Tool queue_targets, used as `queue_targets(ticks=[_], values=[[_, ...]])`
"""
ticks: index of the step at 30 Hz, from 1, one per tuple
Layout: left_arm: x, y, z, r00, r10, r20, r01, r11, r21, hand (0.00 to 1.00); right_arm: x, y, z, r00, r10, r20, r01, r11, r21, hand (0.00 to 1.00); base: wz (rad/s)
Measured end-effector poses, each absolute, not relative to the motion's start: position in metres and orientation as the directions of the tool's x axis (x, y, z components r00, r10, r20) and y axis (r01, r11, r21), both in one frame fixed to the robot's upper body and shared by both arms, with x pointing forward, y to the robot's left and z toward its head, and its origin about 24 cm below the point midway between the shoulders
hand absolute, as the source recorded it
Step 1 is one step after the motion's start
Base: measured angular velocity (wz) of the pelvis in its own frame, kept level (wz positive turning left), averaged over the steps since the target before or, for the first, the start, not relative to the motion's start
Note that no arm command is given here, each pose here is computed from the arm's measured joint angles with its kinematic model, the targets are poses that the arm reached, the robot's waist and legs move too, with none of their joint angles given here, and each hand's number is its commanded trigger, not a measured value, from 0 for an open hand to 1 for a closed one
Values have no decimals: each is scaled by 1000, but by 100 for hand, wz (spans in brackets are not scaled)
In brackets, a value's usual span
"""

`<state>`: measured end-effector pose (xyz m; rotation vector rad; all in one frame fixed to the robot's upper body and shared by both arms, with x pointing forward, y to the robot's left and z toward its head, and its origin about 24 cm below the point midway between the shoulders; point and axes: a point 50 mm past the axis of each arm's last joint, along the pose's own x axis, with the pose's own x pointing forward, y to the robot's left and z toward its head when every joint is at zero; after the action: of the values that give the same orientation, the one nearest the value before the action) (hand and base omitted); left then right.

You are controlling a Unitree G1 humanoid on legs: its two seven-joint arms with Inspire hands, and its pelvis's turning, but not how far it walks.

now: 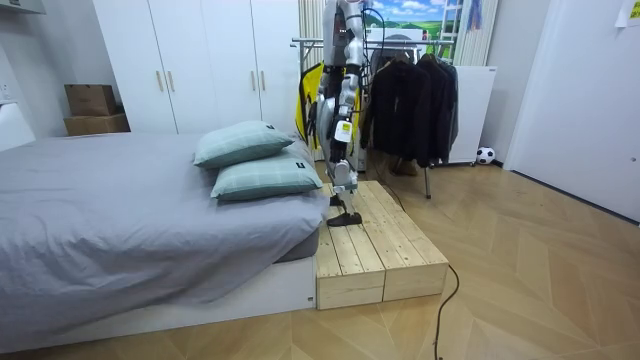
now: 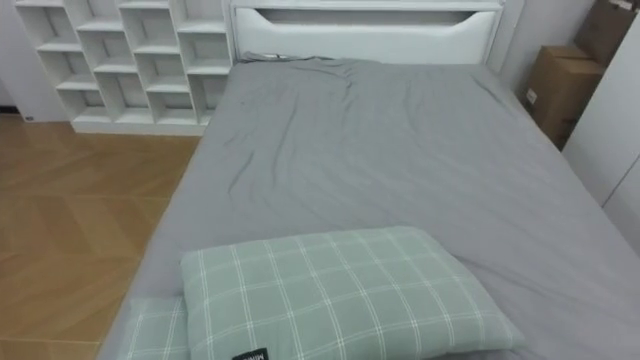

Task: Hang clothes

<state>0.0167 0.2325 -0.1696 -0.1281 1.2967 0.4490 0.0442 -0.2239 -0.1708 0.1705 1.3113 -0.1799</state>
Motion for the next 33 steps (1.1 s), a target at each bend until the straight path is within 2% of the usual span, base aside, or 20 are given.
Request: queue_targets(ticks=[33], values=[[21,232,-169,242,248,-938,-338,928,158,0,48,-221,-170,278,0,-961,183,982,53,0,1]])
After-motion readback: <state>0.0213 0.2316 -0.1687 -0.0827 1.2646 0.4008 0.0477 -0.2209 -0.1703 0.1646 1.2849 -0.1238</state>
